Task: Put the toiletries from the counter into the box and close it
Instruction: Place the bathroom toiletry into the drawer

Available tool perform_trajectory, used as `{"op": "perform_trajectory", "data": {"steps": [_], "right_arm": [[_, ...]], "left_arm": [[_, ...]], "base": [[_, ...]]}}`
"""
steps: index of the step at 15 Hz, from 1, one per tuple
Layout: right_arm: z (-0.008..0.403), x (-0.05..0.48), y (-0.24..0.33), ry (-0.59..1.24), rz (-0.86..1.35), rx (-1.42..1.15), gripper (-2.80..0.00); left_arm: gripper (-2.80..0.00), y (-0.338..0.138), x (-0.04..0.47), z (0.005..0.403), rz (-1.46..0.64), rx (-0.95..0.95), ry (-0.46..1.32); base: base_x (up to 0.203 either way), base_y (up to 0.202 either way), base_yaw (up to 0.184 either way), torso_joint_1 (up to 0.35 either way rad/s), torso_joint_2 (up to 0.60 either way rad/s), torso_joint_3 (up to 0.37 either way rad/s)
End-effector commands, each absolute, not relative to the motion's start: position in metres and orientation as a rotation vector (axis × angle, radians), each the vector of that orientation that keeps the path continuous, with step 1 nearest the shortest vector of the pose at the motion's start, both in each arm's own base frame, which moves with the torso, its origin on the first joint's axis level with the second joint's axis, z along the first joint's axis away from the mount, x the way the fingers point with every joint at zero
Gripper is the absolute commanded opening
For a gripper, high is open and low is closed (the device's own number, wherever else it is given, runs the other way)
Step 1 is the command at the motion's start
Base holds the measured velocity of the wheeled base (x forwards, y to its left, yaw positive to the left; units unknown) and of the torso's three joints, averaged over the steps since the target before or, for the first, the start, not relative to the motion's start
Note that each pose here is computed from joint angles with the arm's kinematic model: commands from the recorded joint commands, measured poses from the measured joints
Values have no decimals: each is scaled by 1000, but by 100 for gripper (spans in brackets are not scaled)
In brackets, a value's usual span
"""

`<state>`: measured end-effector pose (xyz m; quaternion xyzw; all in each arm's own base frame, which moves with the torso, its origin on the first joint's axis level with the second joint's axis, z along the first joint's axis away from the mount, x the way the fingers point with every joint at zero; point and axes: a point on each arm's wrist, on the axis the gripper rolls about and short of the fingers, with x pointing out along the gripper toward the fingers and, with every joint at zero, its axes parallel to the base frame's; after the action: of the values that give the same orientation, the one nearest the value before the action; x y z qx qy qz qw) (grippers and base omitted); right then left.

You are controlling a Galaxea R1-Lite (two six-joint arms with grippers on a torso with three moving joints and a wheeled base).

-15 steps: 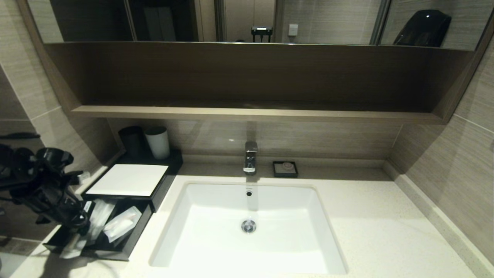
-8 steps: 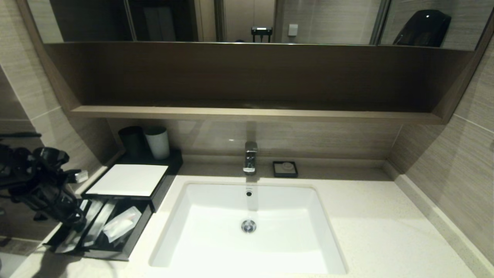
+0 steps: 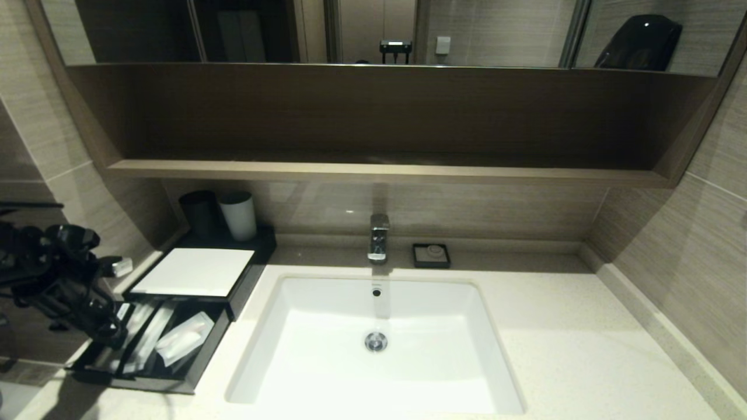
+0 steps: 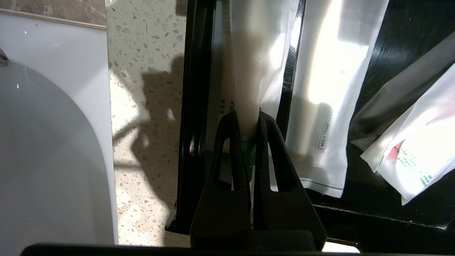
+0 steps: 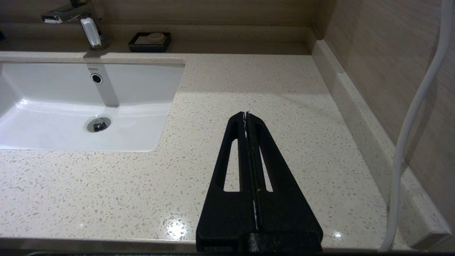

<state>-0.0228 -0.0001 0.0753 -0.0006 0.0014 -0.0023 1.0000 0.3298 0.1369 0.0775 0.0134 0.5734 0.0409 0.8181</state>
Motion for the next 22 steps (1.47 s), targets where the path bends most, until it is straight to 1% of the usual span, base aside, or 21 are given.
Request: {"op": "perform_trajectory", "data": {"steps": [1, 4, 11, 22], "right_arm": [[75, -23, 0, 2, -5, -2, -280], [75, -23, 0, 3, -5, -2, -280], [76, -23, 0, 2, -4, -1, -280], [76, -23, 0, 2, -5, -2, -280]], "left_arm": [[-280, 136, 327, 76, 72, 43, 1234], [-280, 133, 322, 74, 58, 54, 1238], [-280, 122, 325, 85, 27, 111, 1175], [-280, 111, 332, 82, 3, 139, 1155]], "base": [[0, 0, 0, 0, 0, 0], [0, 0, 0, 0, 0, 0], [0, 0, 0, 0, 0, 0], [0, 0, 0, 0, 0, 0]]}}
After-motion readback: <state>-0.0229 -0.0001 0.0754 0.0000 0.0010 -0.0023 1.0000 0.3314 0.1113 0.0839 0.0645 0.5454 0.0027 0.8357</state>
